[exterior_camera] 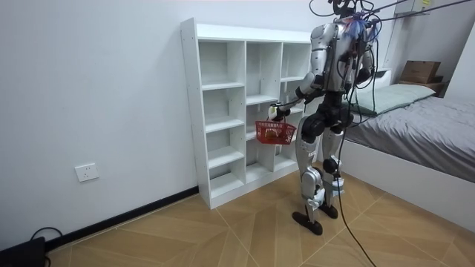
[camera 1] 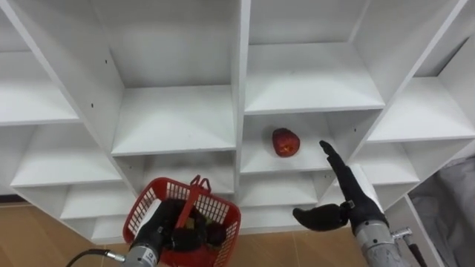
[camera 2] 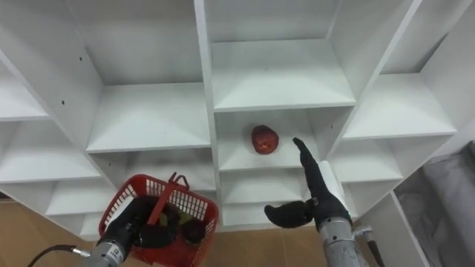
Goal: Collect fruits from the closet
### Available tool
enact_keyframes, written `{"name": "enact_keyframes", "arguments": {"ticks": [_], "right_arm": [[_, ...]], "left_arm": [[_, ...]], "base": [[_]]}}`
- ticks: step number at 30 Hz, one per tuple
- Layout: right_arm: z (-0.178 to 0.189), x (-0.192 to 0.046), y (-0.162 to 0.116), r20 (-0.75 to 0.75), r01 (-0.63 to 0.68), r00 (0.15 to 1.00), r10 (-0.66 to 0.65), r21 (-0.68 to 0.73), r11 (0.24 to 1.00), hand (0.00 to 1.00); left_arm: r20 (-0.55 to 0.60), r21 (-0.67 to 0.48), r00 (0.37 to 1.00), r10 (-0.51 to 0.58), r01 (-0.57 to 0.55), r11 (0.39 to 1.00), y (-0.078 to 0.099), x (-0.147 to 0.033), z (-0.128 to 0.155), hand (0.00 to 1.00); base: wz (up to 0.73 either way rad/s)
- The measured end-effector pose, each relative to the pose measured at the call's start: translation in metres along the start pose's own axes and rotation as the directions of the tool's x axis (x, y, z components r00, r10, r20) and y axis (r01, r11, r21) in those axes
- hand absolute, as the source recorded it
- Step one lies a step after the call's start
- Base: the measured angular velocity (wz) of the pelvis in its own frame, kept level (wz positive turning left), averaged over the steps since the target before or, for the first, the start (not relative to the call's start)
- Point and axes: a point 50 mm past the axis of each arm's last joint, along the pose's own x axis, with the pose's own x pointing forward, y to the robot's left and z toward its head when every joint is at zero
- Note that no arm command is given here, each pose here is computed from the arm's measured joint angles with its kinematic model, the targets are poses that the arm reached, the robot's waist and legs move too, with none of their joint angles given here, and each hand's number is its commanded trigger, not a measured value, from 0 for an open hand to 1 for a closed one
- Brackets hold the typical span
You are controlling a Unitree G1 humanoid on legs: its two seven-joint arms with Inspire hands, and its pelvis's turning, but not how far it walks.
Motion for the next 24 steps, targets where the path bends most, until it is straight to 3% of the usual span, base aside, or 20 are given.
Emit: {"name": "enact_keyframes", "arguments": {"ticks": [9, 14, 24], "right_arm": [[0.003, 0.004, -0.004, 0.01, 0.031, 0.999, -0.031, 0.009, 0.999, 0.0], [0.0, 0.005, -0.005, -0.013, 0.059, 0.998, -0.058, 0.079, 0.995, 0.0], [0.006, 0.047, -0.02, -0.043, 0.095, 0.995, -0.09, 0.129, 0.987, 0.0]], "left_arm": [[-0.005, 0.047, 1.0, -0.004, 0.005, 0.999, 0.002, 0.0, -0.001, 1.0], [-0.022, 0.044, 1.0, 0.012, -0.011, 0.999, 0.007, -0.001, -0.004, 1.0], [-0.089, 0.043, 0.996, -0.015, 0.018, 0.999, 0.011, -0.003, -0.017, 1.0]], "base": [[0.04], [0.02], [0.18]]}}
